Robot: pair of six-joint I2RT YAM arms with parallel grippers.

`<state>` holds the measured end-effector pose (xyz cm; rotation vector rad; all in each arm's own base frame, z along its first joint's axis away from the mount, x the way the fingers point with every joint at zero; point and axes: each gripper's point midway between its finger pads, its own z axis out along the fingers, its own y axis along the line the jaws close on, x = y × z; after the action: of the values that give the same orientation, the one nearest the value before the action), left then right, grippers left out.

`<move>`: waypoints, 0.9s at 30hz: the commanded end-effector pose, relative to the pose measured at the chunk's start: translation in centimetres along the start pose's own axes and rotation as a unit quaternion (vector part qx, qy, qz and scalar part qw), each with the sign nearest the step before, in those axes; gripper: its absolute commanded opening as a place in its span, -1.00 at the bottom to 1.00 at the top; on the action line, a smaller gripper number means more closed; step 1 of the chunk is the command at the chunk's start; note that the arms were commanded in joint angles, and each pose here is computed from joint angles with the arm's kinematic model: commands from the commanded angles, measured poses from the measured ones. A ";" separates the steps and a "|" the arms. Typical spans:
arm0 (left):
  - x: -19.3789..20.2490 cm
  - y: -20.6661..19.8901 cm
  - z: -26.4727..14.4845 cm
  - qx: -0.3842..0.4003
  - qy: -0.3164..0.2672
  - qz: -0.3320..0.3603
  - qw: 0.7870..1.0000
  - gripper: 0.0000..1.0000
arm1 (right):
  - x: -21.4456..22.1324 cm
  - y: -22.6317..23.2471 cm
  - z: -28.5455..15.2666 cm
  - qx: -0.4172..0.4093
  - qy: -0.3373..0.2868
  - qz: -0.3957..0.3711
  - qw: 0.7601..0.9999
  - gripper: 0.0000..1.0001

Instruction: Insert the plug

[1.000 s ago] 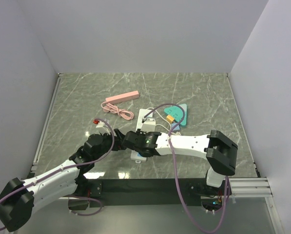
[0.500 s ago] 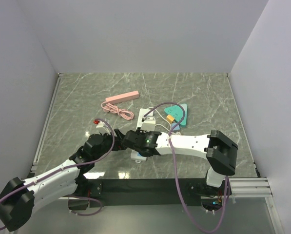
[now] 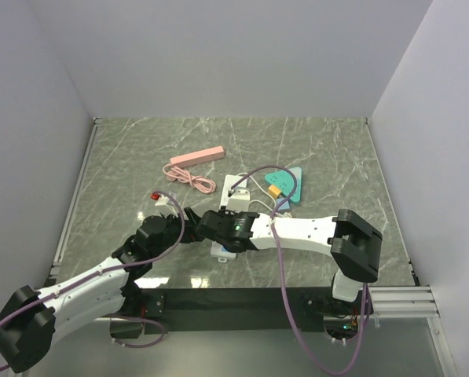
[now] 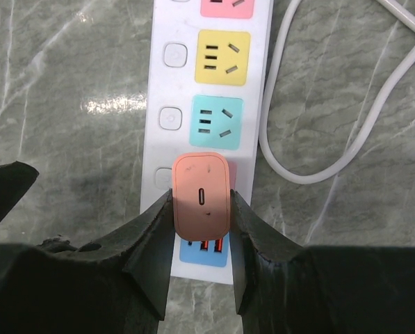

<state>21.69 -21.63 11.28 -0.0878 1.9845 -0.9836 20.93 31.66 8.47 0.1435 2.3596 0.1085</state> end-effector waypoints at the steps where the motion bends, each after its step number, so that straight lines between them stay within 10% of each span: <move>1: -0.3 -0.8 -0.2 0.020 -0.008 0.002 1.000 0.77 | -0.3 0.6 0.2 0.008 -0.014 0.007 1.000 -1.00; 27: 0.3 -1.7 -0.3 0.049 0.004 -0.007 0.999 0.76 | 2.7 0.3 0.9 0.064 -0.005 -0.014 0.998 -1.00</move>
<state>21.09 -22.02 11.41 -0.0662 1.9784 -1.0300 20.83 32.46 7.69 0.1591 2.3207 -0.0101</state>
